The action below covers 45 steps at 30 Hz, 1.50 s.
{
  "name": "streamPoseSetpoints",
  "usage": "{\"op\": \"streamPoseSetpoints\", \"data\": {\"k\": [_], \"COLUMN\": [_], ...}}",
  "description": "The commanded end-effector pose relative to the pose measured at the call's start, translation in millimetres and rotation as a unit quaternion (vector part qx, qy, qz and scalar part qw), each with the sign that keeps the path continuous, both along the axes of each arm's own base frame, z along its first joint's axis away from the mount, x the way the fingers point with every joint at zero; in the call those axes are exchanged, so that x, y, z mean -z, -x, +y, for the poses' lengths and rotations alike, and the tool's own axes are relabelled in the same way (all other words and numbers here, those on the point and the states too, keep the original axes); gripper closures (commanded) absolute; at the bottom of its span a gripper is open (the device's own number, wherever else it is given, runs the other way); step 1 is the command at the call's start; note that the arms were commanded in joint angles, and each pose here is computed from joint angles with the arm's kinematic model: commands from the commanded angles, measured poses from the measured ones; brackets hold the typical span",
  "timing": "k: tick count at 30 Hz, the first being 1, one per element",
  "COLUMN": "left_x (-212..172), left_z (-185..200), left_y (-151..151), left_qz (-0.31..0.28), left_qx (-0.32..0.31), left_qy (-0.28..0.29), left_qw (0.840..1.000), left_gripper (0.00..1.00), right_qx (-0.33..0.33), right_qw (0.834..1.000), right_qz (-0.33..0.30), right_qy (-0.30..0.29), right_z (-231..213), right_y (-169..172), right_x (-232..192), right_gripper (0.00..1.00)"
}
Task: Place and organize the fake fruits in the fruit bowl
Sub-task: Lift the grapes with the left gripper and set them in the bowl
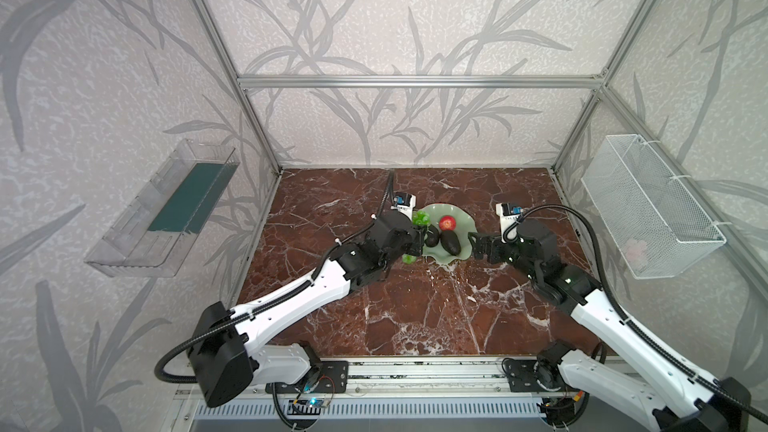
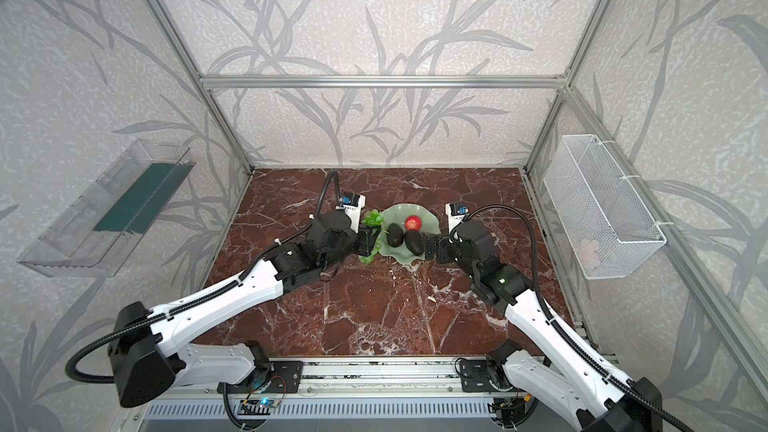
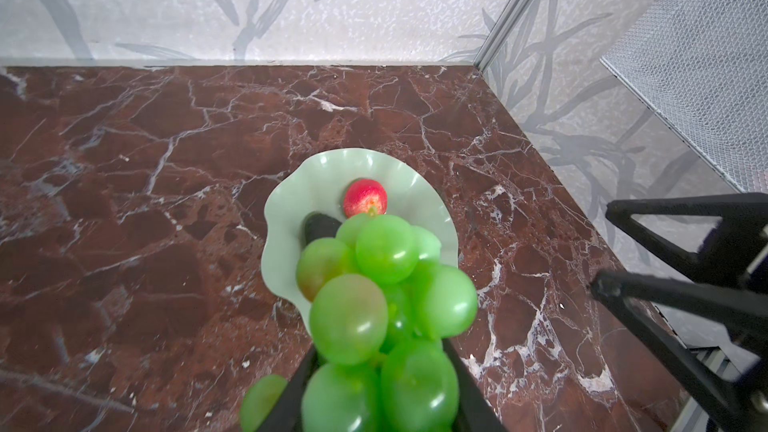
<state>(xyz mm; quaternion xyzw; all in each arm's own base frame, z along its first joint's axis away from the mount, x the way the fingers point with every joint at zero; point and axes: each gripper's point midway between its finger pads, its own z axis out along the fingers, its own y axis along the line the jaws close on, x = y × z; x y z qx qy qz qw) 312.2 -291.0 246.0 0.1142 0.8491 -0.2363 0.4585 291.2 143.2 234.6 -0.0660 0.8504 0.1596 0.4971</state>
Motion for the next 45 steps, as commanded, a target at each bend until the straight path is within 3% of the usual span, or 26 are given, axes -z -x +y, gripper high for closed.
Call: {"op": "streamPoseSetpoints", "data": {"k": [1,14,20,23,25,29,35,36,45], "left_x": [-1.1,72.9,113.5,124.5,127.7,123.3,96.2,88.7,-3.5], "left_z": [-20.0,-67.6,-78.5,-83.9,-84.5,-83.7,-74.8,-70.9,-9.1], "left_y": [-16.9,-98.6,-118.3,-121.7,-122.6,-122.8,-122.3,-122.8,-100.1], "left_qz": [-0.008,0.061,0.102,0.114,0.119,0.115,0.083,0.072,-0.067], "left_qx": [0.031,0.033,0.027,0.029,0.025,0.025,0.017,0.011,-0.052], "left_qy": [-0.017,-0.051,-0.035,-0.033,-0.030,-0.026,-0.007,-0.005,0.023], "left_qw": [0.999,0.996,0.994,0.992,0.992,0.993,0.996,0.997,0.996], "left_gripper": [0.63,0.64,0.64,0.57,0.45,0.18,0.07,0.01,0.01], "right_qx": [0.017,0.027,0.025,0.026,0.027,0.026,0.026,0.026,0.026], "right_qw": [1.000,1.000,1.000,1.000,1.000,1.000,1.000,1.000,1.000], "right_qz": [0.007,0.011,0.012,0.011,0.011,0.009,0.011,0.010,0.012], "right_qy": [-0.001,-0.007,-0.010,-0.009,-0.008,-0.009,-0.003,-0.004,0.007], "right_z": [-11.6,-24.6,-24.3,-24.9,-25.1,-24.7,-23.9,-23.2,-20.8], "right_y": [9.0,24.5,25.1,24.2,23.4,21.2,16.5,15.8,6.7], "right_x": [1.3,4.7,5.7,6.0,5.6,5.4,8.5,8.0,19.1], "right_gripper": [0.01,0.00,0.01,0.01,0.00,0.01,0.01,0.01,0.01]}}
